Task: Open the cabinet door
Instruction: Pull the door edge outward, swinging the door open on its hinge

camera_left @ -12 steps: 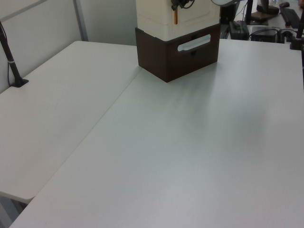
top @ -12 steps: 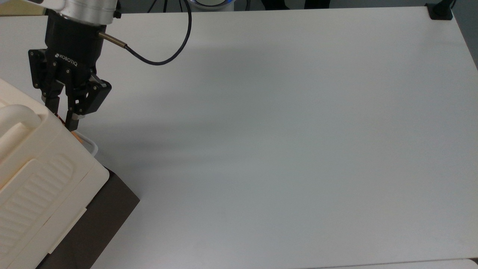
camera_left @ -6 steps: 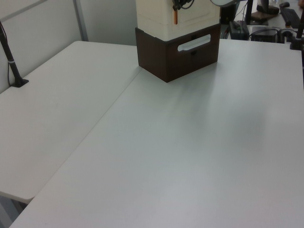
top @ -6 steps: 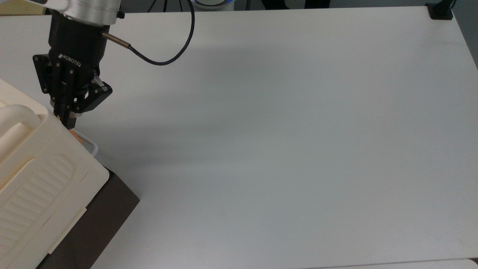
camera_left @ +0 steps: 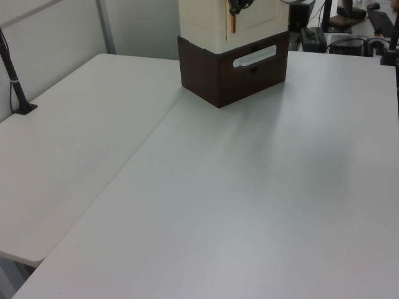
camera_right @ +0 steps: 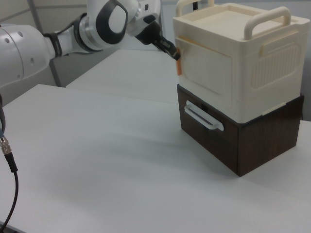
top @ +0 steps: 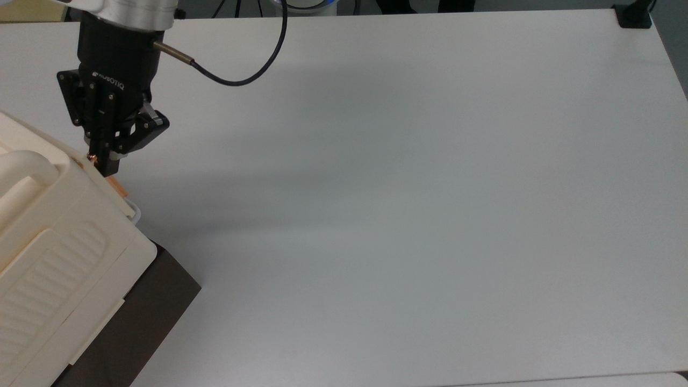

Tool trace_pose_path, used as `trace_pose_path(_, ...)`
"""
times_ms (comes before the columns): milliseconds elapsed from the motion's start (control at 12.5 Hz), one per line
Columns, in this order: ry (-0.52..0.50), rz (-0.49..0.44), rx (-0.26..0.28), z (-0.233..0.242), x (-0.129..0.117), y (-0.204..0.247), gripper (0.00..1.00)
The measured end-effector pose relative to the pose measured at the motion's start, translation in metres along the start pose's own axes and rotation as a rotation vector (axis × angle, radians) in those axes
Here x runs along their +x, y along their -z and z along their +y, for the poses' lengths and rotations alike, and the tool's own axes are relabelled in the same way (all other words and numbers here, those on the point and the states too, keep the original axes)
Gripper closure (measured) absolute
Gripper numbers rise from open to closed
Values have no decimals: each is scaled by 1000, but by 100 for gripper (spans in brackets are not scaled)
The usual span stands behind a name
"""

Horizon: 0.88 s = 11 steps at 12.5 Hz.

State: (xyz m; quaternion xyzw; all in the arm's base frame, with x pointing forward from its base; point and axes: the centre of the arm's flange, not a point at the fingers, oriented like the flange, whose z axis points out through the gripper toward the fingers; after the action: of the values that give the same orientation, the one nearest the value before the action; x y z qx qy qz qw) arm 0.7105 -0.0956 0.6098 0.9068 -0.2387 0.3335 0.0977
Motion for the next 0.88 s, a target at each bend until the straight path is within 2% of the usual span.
trace_pose_path(240,-22,-104,-23,2,-5,19,85)
trace_pose_path(320,-23,-153,-42,5,-9,24,81)
trace_pose_path(400,-27,-202,-53,9,-14,25,73)
trace_pose_path(560,8,-348,-85,27,-28,27,45)
trace_pose_path(640,39,-399,-93,31,-33,31,35)
trace_pose_path(720,89,-469,-86,33,-41,44,22)
trace_pose_path(880,130,-526,-63,31,-47,67,2)
